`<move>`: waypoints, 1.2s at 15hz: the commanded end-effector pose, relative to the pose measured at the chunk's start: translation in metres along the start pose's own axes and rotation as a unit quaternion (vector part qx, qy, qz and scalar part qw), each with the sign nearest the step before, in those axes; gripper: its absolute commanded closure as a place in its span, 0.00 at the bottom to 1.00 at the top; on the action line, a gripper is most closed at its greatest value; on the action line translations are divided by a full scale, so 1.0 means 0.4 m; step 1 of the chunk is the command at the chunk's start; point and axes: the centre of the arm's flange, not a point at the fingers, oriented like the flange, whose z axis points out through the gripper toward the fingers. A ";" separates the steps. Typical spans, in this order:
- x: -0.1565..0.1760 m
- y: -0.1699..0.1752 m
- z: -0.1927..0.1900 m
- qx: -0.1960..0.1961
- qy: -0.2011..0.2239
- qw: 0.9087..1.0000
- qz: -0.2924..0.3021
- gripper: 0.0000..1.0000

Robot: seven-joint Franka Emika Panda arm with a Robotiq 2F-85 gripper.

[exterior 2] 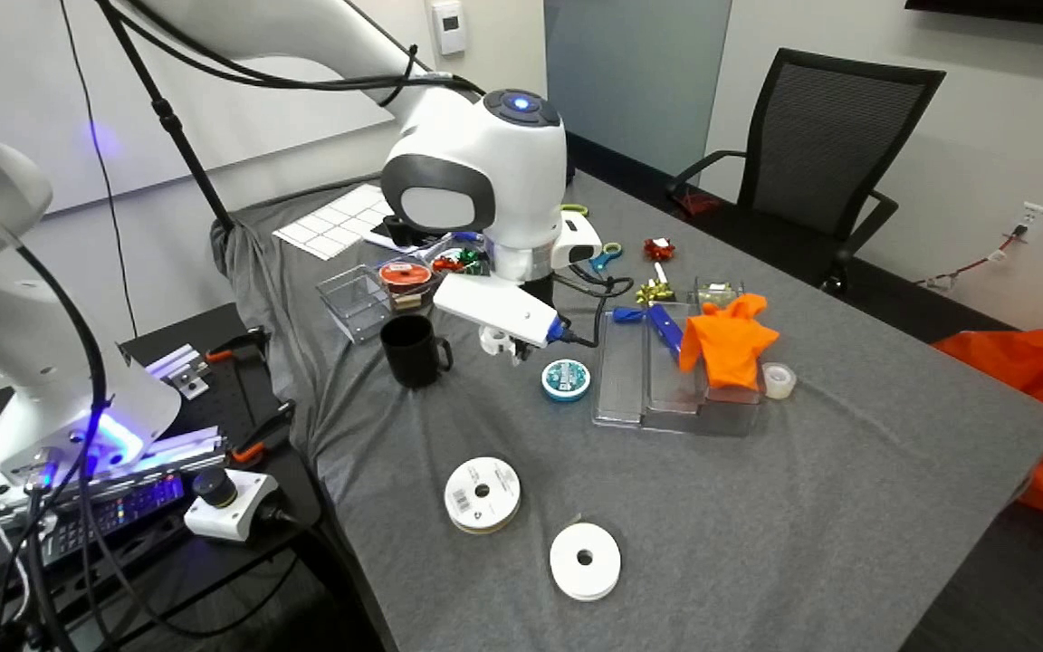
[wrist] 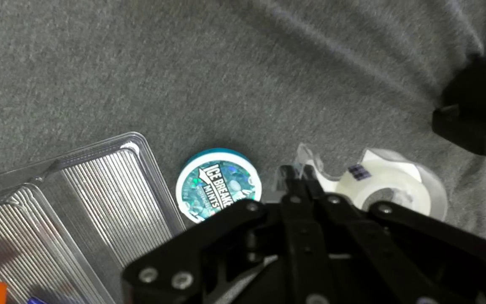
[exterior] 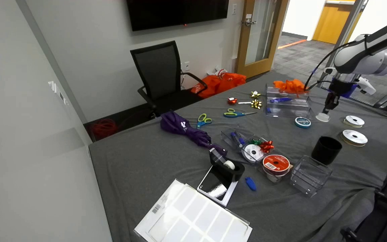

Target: Pick up the clear cello tape and place it on the red ribbon in the clear container

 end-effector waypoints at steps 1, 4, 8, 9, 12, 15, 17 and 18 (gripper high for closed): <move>-0.002 0.000 0.001 0.000 0.000 1.000 0.000 0.99; 0.036 -0.089 -0.011 -0.010 -0.019 0.999 -0.034 0.99; 0.142 -0.220 -0.012 -0.022 -0.064 0.995 -0.074 0.99; 0.176 -0.256 -0.017 -0.027 -0.074 0.994 -0.079 0.99; 0.256 -0.360 -0.022 -0.036 -0.092 0.991 -0.088 0.99; 0.291 -0.457 -0.009 -0.023 -0.096 0.991 -0.095 0.99; 0.301 -0.509 0.004 -0.008 -0.100 0.990 -0.102 0.99; 0.300 -0.533 0.007 0.000 -0.100 0.989 -0.107 0.99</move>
